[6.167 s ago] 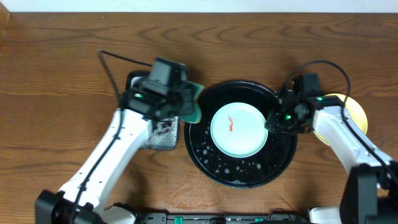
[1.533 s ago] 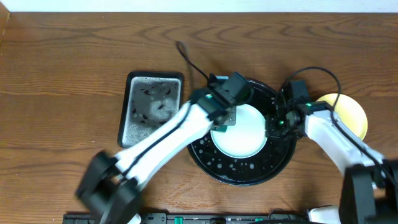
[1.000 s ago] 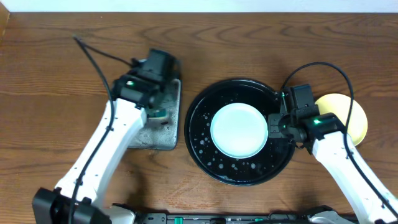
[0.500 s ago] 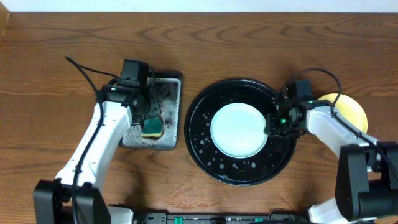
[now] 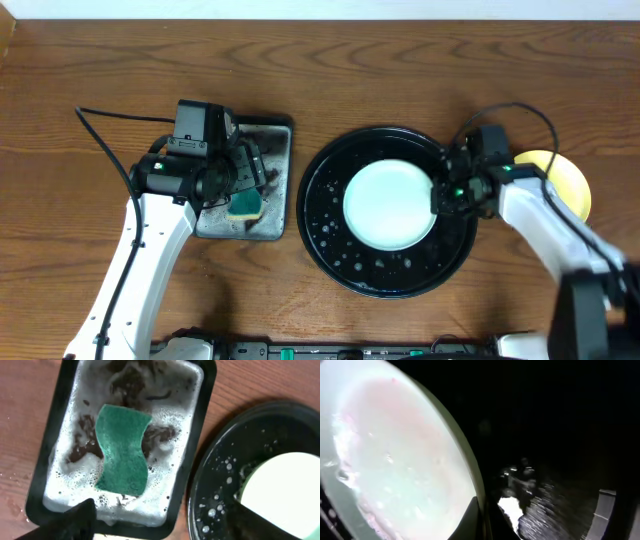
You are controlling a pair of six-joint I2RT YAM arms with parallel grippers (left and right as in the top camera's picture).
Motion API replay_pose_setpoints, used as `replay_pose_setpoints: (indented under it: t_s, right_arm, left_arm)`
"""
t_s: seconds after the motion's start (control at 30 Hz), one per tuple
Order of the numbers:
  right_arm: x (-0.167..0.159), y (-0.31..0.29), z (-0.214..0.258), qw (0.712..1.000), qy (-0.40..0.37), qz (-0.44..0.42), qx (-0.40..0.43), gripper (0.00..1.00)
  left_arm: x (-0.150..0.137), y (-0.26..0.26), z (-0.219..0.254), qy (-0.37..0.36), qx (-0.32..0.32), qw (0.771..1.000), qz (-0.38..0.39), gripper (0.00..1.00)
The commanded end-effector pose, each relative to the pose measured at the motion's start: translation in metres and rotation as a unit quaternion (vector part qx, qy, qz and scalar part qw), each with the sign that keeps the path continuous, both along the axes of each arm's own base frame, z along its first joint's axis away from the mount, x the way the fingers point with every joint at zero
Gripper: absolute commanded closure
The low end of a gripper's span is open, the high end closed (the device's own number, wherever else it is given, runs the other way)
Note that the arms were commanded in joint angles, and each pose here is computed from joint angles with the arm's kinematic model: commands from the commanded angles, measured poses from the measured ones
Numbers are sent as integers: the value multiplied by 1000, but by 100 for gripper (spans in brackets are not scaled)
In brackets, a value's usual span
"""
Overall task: Clean dirty plates on tray and stack at the side
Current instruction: 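Lift the pale green plate off the black tray with the right gripper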
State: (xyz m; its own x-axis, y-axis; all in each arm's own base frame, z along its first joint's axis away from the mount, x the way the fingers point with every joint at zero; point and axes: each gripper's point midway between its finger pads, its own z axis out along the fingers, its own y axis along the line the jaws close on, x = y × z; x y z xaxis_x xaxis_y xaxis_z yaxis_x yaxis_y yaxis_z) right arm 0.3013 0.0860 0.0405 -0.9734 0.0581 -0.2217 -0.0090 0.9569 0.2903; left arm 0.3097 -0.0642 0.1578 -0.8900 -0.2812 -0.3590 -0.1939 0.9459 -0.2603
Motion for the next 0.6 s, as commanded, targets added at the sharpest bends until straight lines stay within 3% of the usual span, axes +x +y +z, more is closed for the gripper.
replay_pose_setpoints:
  t_s: [0.0,0.23,0.4,0.57]
  right_arm:
    - [7,-14,40,992,-83,-10,-93,99]
    - [-7,-17,97,951,-193,9,-239,99]
    - [-14,-17,137,904,-276,15,-325,99]
    - [-24,6,158,863,-327,89,-375,99]
  left_arm:
    - [5,0,10,-14,-1,1000,-4,17]
    - [5,0,10,-14,-1,1000,-4,16]
    - [5,0,10,-14,-1,1000,-4,16]
    - [5,0,10,-14,-1,1000,-4,16]
